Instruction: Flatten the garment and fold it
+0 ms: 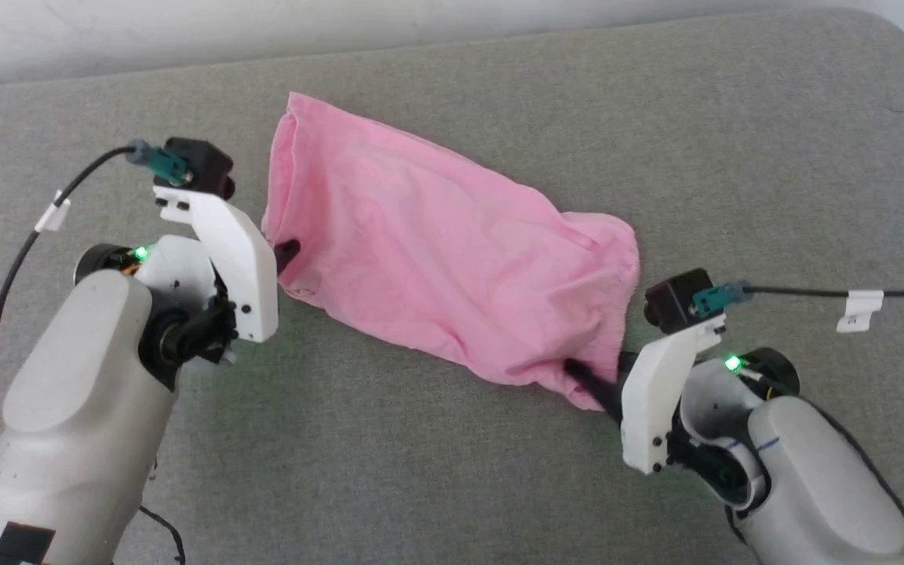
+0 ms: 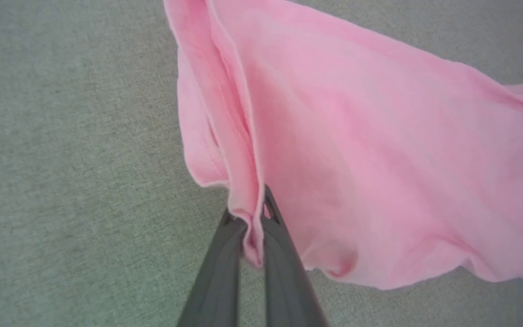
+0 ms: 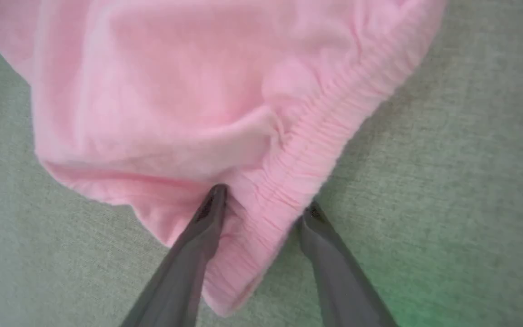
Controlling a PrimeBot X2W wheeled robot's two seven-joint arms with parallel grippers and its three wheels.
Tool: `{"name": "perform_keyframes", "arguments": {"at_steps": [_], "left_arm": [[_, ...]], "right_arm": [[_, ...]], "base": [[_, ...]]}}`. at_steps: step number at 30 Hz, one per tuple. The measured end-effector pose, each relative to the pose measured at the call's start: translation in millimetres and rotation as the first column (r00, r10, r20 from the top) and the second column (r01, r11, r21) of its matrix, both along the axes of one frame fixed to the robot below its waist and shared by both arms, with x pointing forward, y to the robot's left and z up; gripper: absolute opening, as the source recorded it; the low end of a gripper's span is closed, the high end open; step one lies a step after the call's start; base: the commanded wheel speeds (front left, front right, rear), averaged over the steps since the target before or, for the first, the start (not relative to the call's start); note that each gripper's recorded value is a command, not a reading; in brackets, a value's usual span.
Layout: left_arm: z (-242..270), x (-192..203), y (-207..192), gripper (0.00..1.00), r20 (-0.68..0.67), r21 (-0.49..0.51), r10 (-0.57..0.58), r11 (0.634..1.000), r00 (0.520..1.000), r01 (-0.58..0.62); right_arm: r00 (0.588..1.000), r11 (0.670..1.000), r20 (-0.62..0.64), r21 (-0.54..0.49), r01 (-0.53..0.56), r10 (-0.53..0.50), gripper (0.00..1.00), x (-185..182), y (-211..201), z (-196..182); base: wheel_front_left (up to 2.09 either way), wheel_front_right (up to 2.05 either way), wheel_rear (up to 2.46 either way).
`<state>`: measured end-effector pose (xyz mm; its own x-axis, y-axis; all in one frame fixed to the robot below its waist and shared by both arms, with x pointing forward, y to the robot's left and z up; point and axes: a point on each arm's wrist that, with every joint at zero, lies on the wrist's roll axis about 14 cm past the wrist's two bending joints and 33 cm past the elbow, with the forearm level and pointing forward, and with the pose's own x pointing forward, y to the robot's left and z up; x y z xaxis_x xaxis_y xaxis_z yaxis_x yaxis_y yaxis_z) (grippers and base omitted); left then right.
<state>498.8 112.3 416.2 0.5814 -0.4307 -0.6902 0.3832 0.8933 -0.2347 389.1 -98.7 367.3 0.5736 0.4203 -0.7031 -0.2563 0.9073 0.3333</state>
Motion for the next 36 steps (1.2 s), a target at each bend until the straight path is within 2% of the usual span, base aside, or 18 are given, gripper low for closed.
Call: {"name": "perform_keyframes", "arguments": {"at_steps": [1,6,13,19,25,26,27,28,29,34,36], "left_arm": [[-0.4,-1.4,0.4,0.0,0.002,-0.002,0.001,1.0,1.0,-0.001],[2.7,-9.1,4.1,0.0,0.034,-0.016,0.019,1.0,0.999,-0.018],[25.7,-30.0,16.7,0.0,0.156,-0.068,0.102,0.993,0.983,-0.092],[30.2,-81.0,34.2,0.0,0.176,-0.107,0.213,0.975,0.961,-0.196],[4.6,-143.4,44.5,0.0,0.061,-0.141,0.342,0.933,0.938,-0.331],[-1.6,-151.8,44.0,0.0,0.037,-0.141,0.353,0.928,0.935,-0.345],[-5.1,-157.2,43.4,0.0,0.023,-0.153,0.372,0.918,0.928,-0.365],[-7.6,-160.2,43.0,0.33,0.014,-0.169,0.397,0.906,0.918,-0.389],[-10.8,-163.1,41.7,1.0,0.001,-0.178,0.411,0.897,0.912,-0.404],[-15.5,-166.8,39.6,1.0,0.016,-0.195,0.441,0.882,0.897,-0.43],[-6.0,-159.7,47.1,1.0,0.072,-0.236,0.51,0.844,0.857,-0.482]], "right_arm": [[1.0,1.0,-0.011,-0.005,-0.011,0.01,0.0,1.2,0.5,-0.8],[1.0,1.0,-0.004,-0.002,-0.031,0.031,0.0,3.5,3.0,4.7],[0.982,1.0,0.188,-0.015,0.012,-0.009,0.0,11.5,-12.7,41.1],[0.978,1.0,0.208,-0.003,0.028,-0.027,0.0,-16.8,-21.2,56.5],[0.989,0.999,0.145,0.002,0.041,-0.041,0.0,-49.0,-23.1,46.9],[0.99,0.999,0.134,0.003,0.037,-0.037,0.02,-52.0,-20.8,44.6],[0.991,0.999,0.128,0.001,0.032,-0.032,0.45,-54.2,-19.1,42.6],[0.992,1.0,0.121,0.002,0.03,-0.03,1.0,-56.3,-17.3,40.4],[0.993,1.0,0.118,0.003,0.029,-0.029,1.0,-57.8,-16.1,38.9],[0.976,0.998,0.21,0.011,0.059,-0.06,1.0,-54.9,-18.1,47.4],[0.953,0.995,0.288,0.041,0.091,-0.099,1.0,-49.5,-19.7,61.4]], "base": [[0.0,0.0,0.0],[0.0,0.0,0.0],[0.0,0.0,0.0],[0.0,0.0,0.0],[0.0,0.0,0.0],[0.0,0.0,0.0],[0.0,0.0,0.0],[0.0,0.0,0.0],[0.0,0.0,0.0],[0.0,0.0,0.0],[0.0,0.0,0.0]]}}
